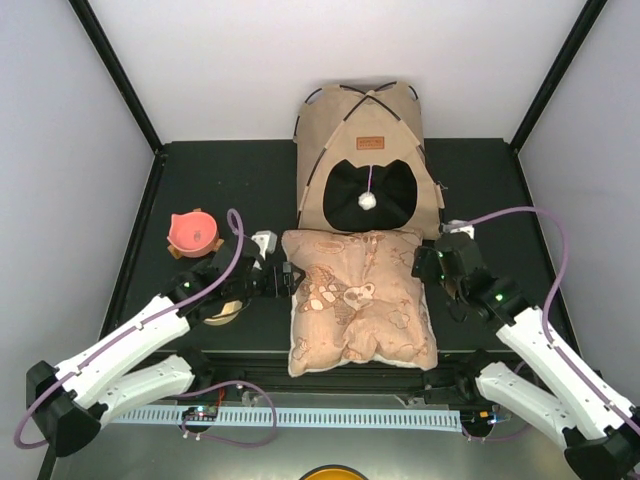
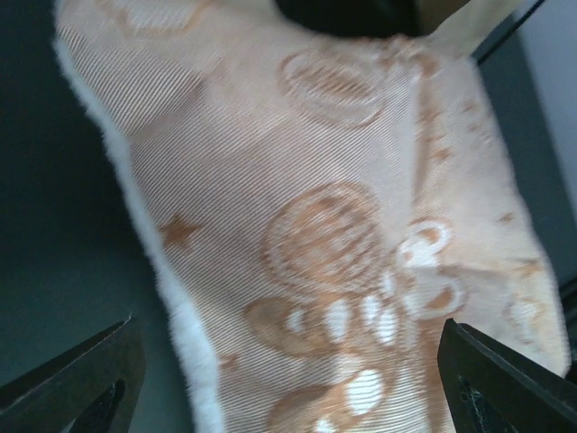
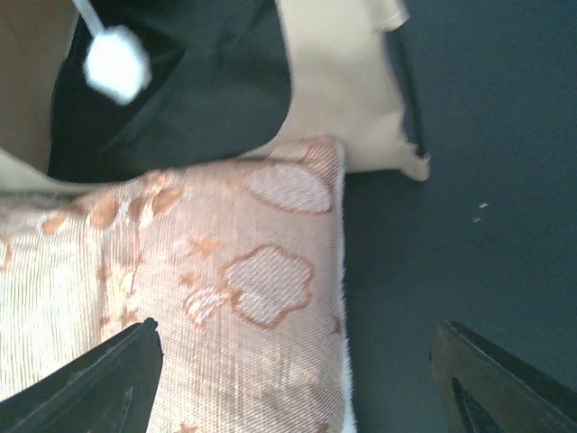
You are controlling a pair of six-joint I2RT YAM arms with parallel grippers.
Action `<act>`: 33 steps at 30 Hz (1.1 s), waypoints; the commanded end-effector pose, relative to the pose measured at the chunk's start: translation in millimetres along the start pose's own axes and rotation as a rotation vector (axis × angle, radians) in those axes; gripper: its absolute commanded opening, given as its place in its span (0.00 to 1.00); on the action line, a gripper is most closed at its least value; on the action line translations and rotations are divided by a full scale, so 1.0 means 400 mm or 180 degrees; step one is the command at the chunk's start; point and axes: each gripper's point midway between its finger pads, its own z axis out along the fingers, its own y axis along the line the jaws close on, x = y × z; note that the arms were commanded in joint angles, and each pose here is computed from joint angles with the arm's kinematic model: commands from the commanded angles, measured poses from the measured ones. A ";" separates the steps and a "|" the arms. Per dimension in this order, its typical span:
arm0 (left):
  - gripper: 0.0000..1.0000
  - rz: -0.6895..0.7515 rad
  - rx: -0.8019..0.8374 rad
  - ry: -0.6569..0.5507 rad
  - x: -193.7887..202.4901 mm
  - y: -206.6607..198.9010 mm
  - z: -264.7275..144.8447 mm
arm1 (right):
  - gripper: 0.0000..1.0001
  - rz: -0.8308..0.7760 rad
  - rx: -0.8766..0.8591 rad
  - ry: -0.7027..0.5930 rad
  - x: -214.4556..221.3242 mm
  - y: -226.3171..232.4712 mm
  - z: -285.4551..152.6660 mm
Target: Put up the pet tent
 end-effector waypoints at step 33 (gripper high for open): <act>0.18 -0.0082 0.1883 0.1043 0.181 -0.272 0.202 | 0.63 -0.0675 -0.2921 0.1527 0.296 0.420 -0.092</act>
